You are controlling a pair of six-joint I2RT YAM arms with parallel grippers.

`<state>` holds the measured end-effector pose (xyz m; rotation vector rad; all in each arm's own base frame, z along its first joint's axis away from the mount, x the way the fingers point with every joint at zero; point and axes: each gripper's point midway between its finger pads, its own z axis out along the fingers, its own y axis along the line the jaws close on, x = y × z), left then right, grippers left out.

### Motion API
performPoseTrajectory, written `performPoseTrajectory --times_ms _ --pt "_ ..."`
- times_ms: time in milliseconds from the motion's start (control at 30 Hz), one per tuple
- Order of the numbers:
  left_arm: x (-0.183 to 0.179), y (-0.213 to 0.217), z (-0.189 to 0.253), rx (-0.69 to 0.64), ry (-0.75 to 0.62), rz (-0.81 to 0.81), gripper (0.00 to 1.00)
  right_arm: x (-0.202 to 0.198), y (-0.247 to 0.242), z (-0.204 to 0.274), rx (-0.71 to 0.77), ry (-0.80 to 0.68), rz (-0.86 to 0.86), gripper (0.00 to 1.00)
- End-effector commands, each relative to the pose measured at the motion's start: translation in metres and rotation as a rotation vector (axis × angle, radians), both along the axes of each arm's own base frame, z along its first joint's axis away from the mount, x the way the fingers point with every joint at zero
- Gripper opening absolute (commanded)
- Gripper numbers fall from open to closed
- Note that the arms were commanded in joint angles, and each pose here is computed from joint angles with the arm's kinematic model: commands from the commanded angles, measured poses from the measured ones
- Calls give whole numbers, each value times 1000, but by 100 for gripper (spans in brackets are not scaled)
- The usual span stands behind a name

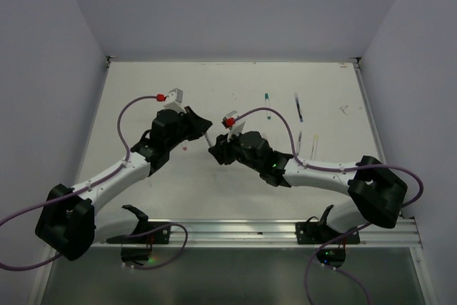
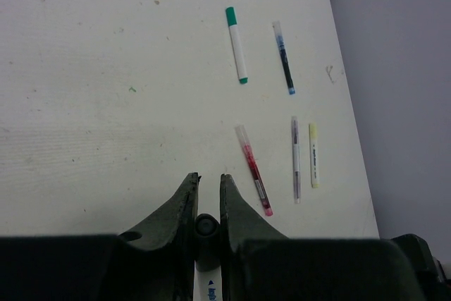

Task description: Open the pen caps

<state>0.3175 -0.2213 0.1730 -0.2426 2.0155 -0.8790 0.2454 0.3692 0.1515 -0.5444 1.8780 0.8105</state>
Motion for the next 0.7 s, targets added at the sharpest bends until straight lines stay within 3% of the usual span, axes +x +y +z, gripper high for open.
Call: performPoseTrajectory --times_ms 0,100,367,467,500,600,667 --pt "2 -1 19 -19 -61 -5 0 3 8 30 73 -53 4 41" --pt "-2 -2 21 -36 -65 -15 0 6 13 32 65 -58 13 47" --pt "-5 -4 33 -69 -101 -31 0 15 26 40 68 -81 17 46" --pt "-4 -5 36 -80 -110 -32 0 18 30 39 64 -79 16 35" --pt "-4 -6 38 -83 -115 -33 0 18 30 38 60 -79 17 24" --pt "1 -5 50 -88 -143 -23 0 16 25 29 36 -70 14 4" --pt "6 -2 55 -73 -159 -3 0 14 21 25 20 -68 14 0"
